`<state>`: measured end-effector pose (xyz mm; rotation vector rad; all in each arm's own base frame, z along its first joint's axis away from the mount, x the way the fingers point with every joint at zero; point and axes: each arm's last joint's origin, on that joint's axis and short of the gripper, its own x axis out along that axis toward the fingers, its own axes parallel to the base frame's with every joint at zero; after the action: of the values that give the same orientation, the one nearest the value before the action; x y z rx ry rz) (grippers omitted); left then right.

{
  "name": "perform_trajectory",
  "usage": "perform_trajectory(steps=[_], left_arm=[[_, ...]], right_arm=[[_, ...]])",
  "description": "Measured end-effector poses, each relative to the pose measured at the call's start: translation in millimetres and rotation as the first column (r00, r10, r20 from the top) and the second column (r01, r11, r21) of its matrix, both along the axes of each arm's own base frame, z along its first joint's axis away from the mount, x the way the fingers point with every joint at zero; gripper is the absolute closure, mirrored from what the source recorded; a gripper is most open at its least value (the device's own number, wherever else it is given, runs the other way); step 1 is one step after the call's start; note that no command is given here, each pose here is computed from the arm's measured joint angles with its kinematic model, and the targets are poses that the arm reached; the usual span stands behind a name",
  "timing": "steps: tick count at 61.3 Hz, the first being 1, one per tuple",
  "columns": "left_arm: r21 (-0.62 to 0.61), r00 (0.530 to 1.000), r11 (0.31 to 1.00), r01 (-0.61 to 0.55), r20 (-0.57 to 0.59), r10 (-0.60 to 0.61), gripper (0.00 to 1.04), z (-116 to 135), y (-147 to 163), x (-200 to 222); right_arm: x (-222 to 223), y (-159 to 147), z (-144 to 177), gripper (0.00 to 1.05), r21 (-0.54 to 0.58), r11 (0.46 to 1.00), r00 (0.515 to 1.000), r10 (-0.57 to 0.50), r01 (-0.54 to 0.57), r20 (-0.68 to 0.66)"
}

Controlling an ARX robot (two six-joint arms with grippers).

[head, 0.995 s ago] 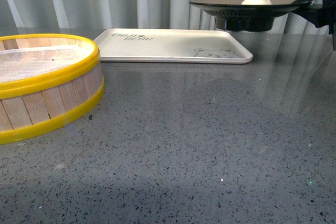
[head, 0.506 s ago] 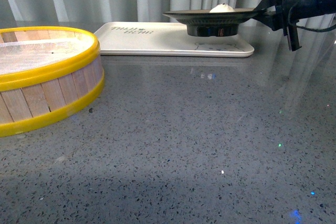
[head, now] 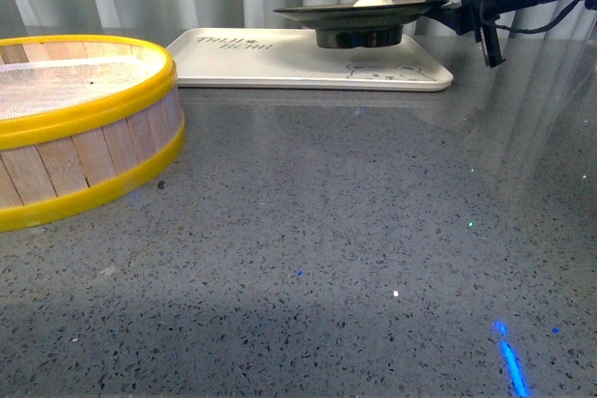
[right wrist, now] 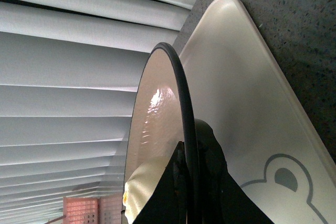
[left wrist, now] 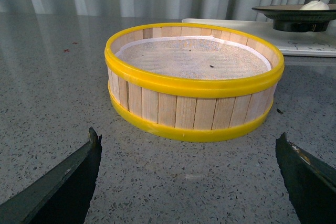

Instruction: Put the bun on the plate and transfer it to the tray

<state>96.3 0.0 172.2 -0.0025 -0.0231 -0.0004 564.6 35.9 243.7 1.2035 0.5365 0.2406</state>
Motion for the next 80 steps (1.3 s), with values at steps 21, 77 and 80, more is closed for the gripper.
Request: perform_trajectory(steps=[21,77,80], left_arm=[[0.000,1.000,1.000,0.000,0.000,0.000,0.07,0,0,0],[0.000,1.000,1.000,0.000,0.000,0.000,0.07,0,0,0],[0.000,1.000,1.000,0.000,0.000,0.000,0.07,0,0,0]], right_arm=[[8,5,-6,1.02,-0.020,1.000,0.999,0.023,-0.024,-0.047],[11,15,7,0.37,-0.131,0.989,0.989,0.056,-0.073,-0.134],[11,14,7,0.30,-0.131,0.989,0.990,0.054,-0.072,-0.132]])
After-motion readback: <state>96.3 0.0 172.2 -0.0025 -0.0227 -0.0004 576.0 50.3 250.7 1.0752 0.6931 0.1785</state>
